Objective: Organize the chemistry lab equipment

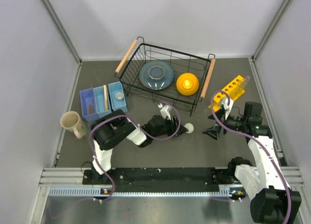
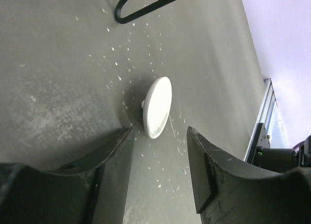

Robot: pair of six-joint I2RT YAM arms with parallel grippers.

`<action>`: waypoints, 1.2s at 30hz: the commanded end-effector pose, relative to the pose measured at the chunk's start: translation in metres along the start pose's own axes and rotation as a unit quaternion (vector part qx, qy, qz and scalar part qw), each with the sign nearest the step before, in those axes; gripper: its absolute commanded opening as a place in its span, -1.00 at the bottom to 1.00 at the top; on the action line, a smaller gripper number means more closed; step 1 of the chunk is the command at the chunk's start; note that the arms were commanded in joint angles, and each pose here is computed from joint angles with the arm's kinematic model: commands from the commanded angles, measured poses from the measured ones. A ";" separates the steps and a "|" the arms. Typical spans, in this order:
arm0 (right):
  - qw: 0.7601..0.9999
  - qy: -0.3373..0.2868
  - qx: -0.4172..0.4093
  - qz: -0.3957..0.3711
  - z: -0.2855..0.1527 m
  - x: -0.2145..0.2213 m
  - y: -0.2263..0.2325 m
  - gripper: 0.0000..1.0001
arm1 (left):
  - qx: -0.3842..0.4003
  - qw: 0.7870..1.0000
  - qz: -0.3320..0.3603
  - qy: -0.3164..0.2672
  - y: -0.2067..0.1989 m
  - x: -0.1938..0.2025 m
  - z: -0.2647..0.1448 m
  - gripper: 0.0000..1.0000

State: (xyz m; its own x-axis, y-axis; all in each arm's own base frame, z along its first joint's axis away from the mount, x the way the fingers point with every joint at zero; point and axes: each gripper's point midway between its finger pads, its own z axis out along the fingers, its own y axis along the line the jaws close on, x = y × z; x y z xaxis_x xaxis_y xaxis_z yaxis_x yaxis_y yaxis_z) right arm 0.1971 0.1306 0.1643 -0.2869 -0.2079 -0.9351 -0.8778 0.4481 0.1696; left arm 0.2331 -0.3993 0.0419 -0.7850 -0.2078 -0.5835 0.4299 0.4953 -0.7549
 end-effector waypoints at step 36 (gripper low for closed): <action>0.998 -0.018 -0.005 -0.059 -0.003 -0.018 0.005 0.97 | -0.303 0.939 -0.058 -0.151 0.047 -0.056 -0.212 -1.00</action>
State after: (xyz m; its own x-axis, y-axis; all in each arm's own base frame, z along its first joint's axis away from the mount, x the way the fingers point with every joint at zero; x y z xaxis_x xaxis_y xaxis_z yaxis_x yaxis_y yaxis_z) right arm 0.1952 0.1302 0.1674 -0.2571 -0.2185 -0.9414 -0.8835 0.4479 0.1373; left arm 0.1968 -0.2784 0.1248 -0.7220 -0.3831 -0.5761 0.2475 0.6346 -0.7321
